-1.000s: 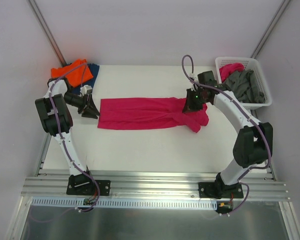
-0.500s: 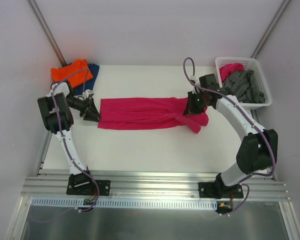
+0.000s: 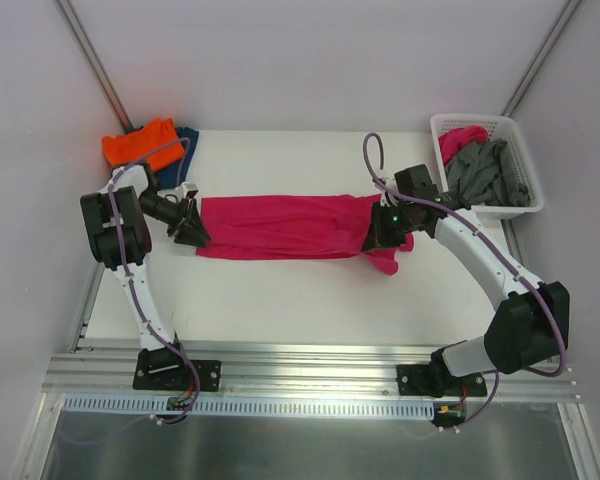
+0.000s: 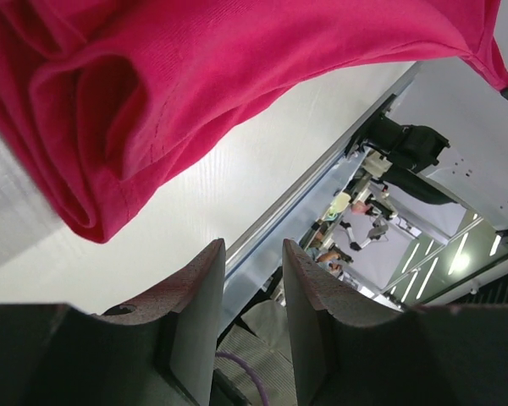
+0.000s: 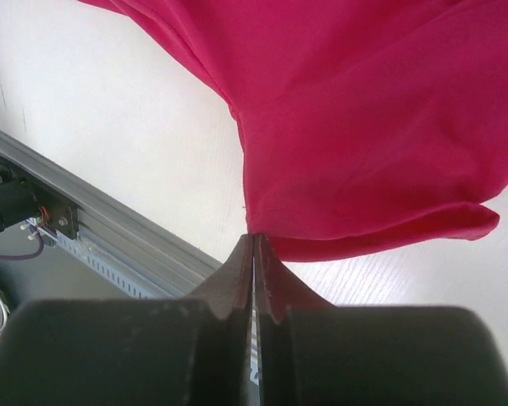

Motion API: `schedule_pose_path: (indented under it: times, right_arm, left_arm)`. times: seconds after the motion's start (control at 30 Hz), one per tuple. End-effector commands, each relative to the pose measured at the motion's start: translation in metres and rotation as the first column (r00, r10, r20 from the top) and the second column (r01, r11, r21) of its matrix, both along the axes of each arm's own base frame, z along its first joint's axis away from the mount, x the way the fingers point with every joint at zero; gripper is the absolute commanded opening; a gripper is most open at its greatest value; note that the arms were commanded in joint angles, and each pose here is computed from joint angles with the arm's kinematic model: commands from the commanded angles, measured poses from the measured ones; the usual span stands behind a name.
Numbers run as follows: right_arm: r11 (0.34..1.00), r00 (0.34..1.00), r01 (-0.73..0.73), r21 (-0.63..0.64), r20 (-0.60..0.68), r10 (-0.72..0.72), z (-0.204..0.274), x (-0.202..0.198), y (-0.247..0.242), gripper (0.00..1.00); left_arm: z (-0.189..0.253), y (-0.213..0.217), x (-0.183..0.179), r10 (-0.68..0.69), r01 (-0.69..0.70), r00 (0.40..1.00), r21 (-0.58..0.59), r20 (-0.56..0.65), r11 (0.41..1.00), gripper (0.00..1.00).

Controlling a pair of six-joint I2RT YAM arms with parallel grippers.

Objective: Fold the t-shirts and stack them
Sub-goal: Fold the tshirt

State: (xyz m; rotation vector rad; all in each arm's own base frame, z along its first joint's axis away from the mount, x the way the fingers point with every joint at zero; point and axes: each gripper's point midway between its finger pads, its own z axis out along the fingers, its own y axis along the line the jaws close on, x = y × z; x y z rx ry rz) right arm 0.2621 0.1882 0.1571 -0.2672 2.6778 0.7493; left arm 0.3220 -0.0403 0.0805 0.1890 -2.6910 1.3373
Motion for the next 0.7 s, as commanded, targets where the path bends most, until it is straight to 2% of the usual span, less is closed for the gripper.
schedule_pose_path:
  times: [0.0,0.13,0.67]
  right_arm:
    - [0.999,1.0,0.007,0.038,0.025,-0.008,0.015,-0.001,0.004,0.01]
    - [0.999,0.999,0.008,0.034,0.031,-0.009,0.015,0.004,0.003,0.01]
    - [1.0,0.999,0.016,0.016,0.036,-0.016,0.011,0.018,0.003,0.01]
  left_arm:
    - [0.004,-0.001,0.008,-0.014,0.014,1.0,0.015,0.018,1.0,0.33]
    - [-0.003,0.007,0.023,-0.025,0.023,0.999,0.05,0.038,0.999,0.33]
    - [-0.019,0.018,0.034,-0.008,0.007,1.0,0.061,0.022,0.998,0.32]
